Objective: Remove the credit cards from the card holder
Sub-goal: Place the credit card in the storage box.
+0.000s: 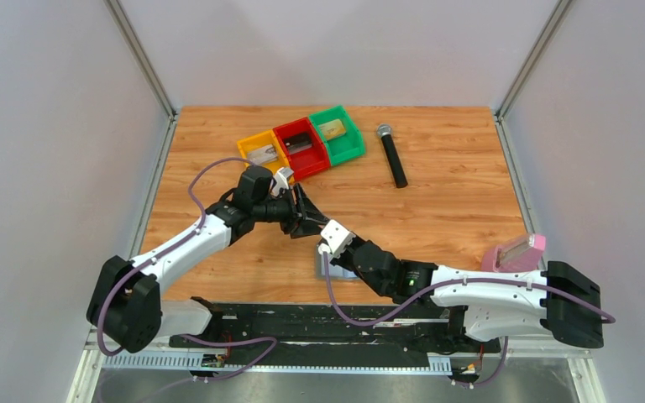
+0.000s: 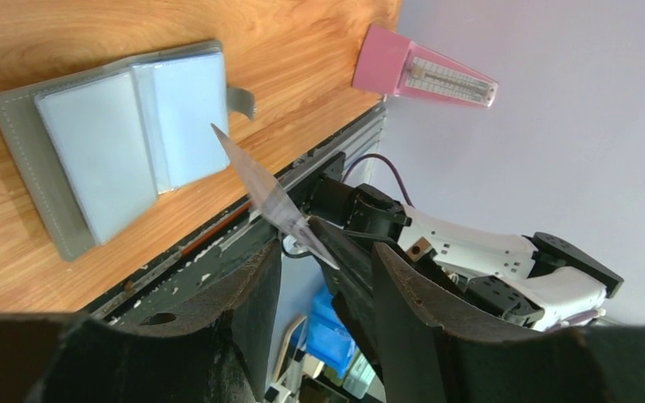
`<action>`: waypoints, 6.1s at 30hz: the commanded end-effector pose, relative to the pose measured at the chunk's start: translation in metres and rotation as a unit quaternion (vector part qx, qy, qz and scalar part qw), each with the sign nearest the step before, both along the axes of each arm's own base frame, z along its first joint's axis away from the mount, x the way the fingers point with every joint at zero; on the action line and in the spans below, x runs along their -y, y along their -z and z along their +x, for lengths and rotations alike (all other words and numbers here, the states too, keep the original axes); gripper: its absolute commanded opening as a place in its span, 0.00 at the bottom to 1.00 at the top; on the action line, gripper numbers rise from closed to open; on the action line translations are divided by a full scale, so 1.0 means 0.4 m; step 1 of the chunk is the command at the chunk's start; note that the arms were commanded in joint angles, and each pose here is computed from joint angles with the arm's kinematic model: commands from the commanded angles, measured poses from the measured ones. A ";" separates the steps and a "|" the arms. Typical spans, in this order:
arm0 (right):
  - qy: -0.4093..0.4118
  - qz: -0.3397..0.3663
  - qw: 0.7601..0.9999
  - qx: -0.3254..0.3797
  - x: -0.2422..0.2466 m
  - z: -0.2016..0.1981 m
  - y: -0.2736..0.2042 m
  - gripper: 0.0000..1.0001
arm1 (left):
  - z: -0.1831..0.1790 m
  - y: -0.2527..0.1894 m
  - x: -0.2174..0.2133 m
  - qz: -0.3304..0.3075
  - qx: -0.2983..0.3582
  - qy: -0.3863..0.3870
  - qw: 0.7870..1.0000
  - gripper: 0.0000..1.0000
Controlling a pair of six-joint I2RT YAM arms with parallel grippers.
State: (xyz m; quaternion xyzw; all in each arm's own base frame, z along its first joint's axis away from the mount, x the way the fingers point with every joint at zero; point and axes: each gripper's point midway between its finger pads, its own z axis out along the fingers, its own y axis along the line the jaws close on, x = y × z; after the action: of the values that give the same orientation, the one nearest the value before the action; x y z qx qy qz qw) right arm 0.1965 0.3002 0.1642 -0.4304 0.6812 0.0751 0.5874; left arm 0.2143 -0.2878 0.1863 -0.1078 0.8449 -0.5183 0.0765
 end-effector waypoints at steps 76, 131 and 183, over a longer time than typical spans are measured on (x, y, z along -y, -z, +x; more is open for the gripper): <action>-0.316 0.166 0.811 -0.464 -0.087 -0.039 -0.103 0.04 | -0.122 -0.027 -0.016 -0.053 0.212 0.262 0.940 0.01; 0.172 0.682 0.638 -0.314 0.032 0.315 -0.342 0.00 | 0.125 -0.214 -0.166 -0.074 0.300 -0.145 0.940 0.66; -0.028 0.482 0.770 -0.417 0.043 0.155 -0.246 0.61 | 0.043 -0.234 -0.047 -0.196 0.275 0.079 0.938 0.00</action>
State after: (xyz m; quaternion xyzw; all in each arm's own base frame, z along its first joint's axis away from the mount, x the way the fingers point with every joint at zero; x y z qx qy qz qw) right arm 0.2813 0.2974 0.2614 0.0944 0.7024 0.5979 0.3744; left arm 0.2473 -0.2658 0.2717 0.0224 0.6780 -0.6902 0.2518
